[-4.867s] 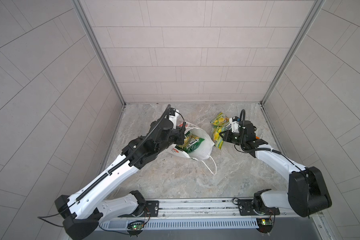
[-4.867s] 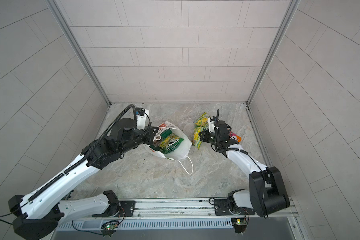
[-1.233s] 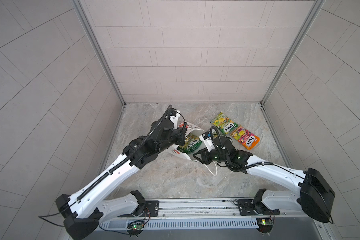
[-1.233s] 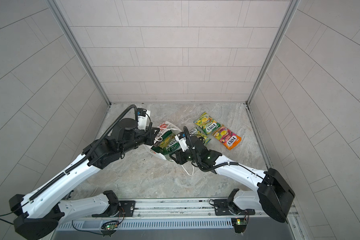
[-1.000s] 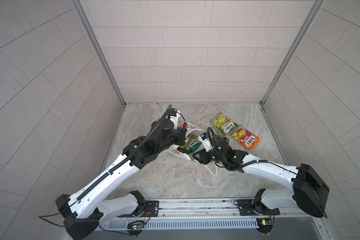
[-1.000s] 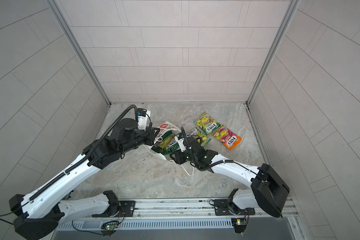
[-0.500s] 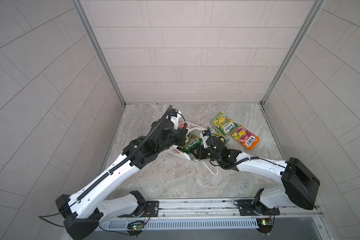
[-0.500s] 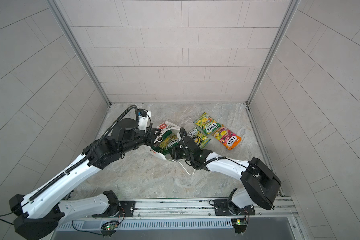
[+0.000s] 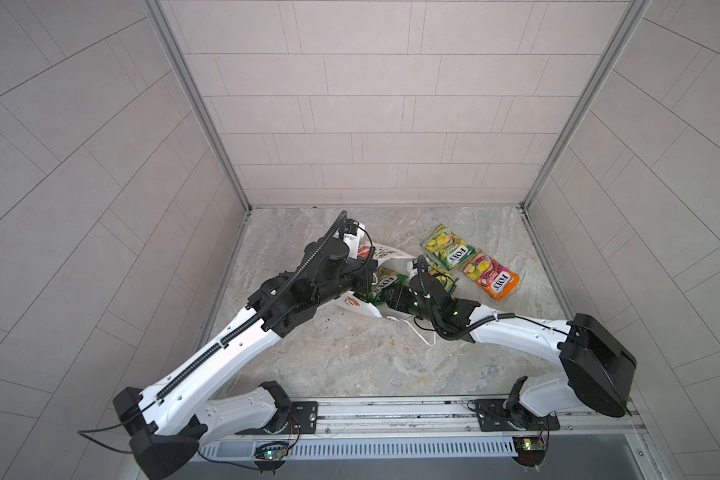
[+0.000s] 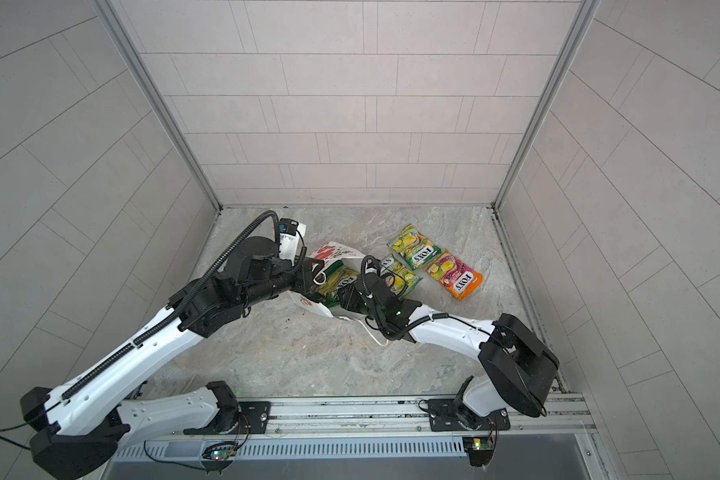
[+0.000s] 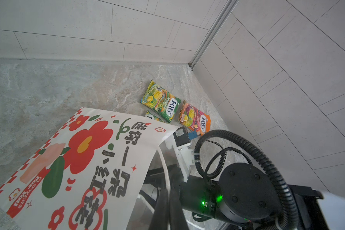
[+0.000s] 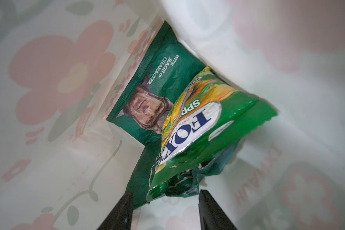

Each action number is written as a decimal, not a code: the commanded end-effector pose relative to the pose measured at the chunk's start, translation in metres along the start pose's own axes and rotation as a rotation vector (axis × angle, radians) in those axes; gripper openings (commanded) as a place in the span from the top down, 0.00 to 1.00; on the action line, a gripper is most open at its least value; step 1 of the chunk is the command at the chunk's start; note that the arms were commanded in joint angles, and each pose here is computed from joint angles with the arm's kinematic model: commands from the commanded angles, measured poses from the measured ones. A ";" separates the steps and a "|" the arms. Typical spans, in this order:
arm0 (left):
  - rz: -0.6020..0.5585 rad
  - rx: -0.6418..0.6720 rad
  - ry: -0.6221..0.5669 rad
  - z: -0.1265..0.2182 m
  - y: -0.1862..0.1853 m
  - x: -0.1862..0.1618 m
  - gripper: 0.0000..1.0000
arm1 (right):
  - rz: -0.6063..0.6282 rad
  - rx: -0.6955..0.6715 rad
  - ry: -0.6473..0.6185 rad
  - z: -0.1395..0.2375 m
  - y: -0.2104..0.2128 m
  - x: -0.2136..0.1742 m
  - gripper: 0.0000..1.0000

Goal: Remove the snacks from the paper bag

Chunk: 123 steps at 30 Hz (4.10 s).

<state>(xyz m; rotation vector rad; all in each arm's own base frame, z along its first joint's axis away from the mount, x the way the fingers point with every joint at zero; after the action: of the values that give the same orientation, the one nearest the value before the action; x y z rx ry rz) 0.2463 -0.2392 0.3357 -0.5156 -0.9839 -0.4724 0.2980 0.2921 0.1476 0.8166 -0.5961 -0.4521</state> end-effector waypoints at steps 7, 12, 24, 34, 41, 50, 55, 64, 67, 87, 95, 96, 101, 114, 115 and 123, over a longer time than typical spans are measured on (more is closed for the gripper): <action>0.011 -0.040 -0.052 0.004 -0.009 0.012 1.00 | -0.055 -0.034 -0.019 -0.010 0.004 0.005 0.50; 0.019 -0.004 -0.064 0.005 -0.003 0.015 1.00 | -0.014 -0.003 0.003 -0.002 0.008 0.002 0.49; 0.038 0.047 -0.077 0.002 0.004 0.022 1.00 | 0.234 0.062 0.132 0.038 0.014 -0.010 0.43; 0.052 0.040 -0.099 0.002 0.003 0.028 1.00 | 0.272 0.062 0.281 0.031 0.011 -0.036 0.47; 0.057 0.032 -0.094 0.002 0.002 0.027 1.00 | 0.291 0.046 0.299 0.023 0.007 -0.043 0.48; 0.043 -0.017 -0.084 0.003 -0.006 0.022 1.00 | 0.140 -0.034 0.163 0.001 -0.004 -0.024 0.48; 0.036 -0.033 -0.079 0.005 -0.008 0.020 1.00 | 0.046 -0.004 0.115 -0.008 -0.001 -0.018 0.49; 0.032 -0.051 -0.071 0.003 -0.011 0.018 1.00 | -0.026 -0.037 0.024 -0.009 -0.006 -0.004 0.52; 0.032 -0.059 -0.070 0.003 -0.012 0.018 1.00 | -0.043 -0.068 -0.018 -0.009 -0.013 0.002 0.52; 0.027 -0.083 -0.053 -0.001 -0.016 0.014 1.00 | -0.071 -0.057 -0.067 -0.042 0.001 0.015 0.50; 0.018 -0.083 -0.058 0.001 -0.016 0.016 1.00 | -0.037 -0.049 -0.012 -0.064 0.007 0.008 0.69; 0.017 -0.081 -0.059 0.003 -0.016 0.016 1.00 | -0.029 -0.046 -0.008 -0.065 0.006 0.008 0.76; 0.005 -0.040 -0.055 0.006 -0.009 0.014 1.00 | -0.001 0.012 0.012 -0.060 0.013 0.009 1.00; 0.001 0.126 -0.023 0.006 0.020 -0.001 1.00 | 0.078 0.165 0.161 -0.020 0.034 0.006 1.00; 0.001 0.129 -0.022 0.006 0.021 -0.002 1.00 | 0.087 0.166 0.162 -0.016 0.035 0.006 1.00; 0.008 0.166 -0.017 0.005 0.027 -0.004 1.00 | 0.146 0.192 0.121 0.012 0.043 0.015 1.00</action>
<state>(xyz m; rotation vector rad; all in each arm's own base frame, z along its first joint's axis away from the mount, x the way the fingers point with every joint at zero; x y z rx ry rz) 0.2581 -0.2209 0.3314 -0.4074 -1.0194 -0.3878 0.3109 0.3080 0.1745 0.9477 -0.5397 -0.2523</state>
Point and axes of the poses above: each gripper's point midway between its finger pads, its own z axis back along the fingers, its own y axis along the line the jaws close on, x = y × z, the point moved 1 cm from there along z, back along the fingers, and after that the axes turned 15 degrees about -z, right-handed, at the moved point
